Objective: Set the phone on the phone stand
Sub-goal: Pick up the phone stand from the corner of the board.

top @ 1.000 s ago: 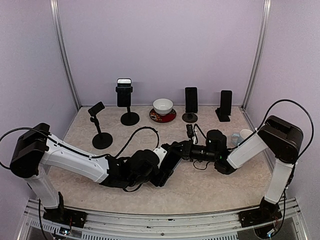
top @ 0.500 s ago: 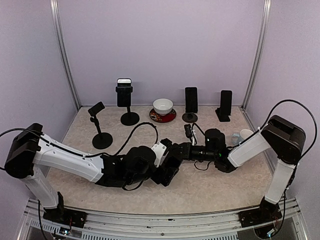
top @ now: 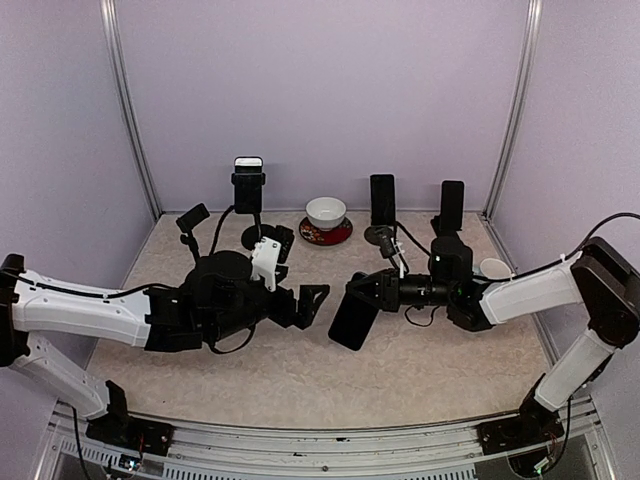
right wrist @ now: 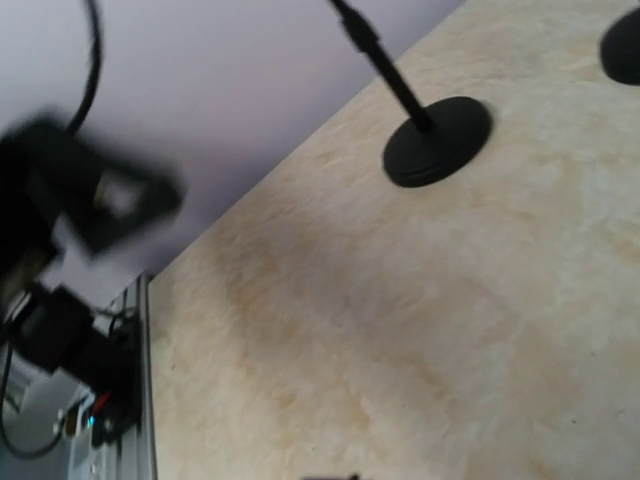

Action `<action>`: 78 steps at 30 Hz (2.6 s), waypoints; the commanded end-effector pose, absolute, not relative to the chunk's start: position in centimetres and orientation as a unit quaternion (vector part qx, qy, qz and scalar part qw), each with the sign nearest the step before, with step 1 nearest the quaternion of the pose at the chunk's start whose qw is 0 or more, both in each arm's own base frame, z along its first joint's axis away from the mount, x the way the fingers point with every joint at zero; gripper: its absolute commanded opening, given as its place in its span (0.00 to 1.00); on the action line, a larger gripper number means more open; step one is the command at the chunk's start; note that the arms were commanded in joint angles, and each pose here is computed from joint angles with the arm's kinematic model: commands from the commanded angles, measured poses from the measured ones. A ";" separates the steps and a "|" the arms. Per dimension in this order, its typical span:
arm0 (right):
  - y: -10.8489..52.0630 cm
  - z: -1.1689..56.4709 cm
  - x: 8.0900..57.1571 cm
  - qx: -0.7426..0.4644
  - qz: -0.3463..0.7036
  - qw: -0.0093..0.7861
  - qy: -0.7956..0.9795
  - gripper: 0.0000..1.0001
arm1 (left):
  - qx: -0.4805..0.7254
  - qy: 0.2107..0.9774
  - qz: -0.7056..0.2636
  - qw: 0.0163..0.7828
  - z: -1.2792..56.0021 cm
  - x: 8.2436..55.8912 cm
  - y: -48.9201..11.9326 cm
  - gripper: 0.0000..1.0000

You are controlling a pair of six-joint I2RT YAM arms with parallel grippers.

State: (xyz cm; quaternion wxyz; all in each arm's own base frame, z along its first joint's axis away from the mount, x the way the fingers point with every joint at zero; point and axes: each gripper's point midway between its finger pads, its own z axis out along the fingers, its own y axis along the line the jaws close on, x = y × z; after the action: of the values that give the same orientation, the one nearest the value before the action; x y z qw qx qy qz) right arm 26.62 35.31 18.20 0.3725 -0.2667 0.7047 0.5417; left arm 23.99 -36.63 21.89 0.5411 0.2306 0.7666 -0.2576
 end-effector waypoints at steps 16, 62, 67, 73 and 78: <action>34.0 21.3 23.5 -0.379 0.524 0.403 0.648 0.00 | 0.047 0.785 -0.179 0.591 27.5 30.3 -22.6 0.99; 31.7 20.5 25.4 -0.341 0.473 0.438 0.685 0.00 | -0.145 0.797 -0.229 0.540 26.0 36.7 -6.6 0.99; 31.6 20.4 25.3 -0.341 0.472 0.437 0.685 0.00 | -0.148 0.788 -0.271 0.533 25.3 37.1 -6.4 0.98; 31.6 20.2 25.3 -0.342 0.471 0.437 0.686 0.00 | -0.131 0.783 -0.307 0.525 24.7 37.7 -7.3 0.96; 31.6 20.1 25.2 -0.342 0.473 0.434 0.686 0.00 | -0.125 0.780 -0.322 0.522 24.3 38.2 -7.8 0.93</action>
State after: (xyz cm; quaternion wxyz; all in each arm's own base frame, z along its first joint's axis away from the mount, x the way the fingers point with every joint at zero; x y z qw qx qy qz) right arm 25.10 31.75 18.02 0.4045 -0.3375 0.7117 0.4647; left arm 37.87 -7.00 23.68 0.5127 -0.1416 0.7949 -0.2919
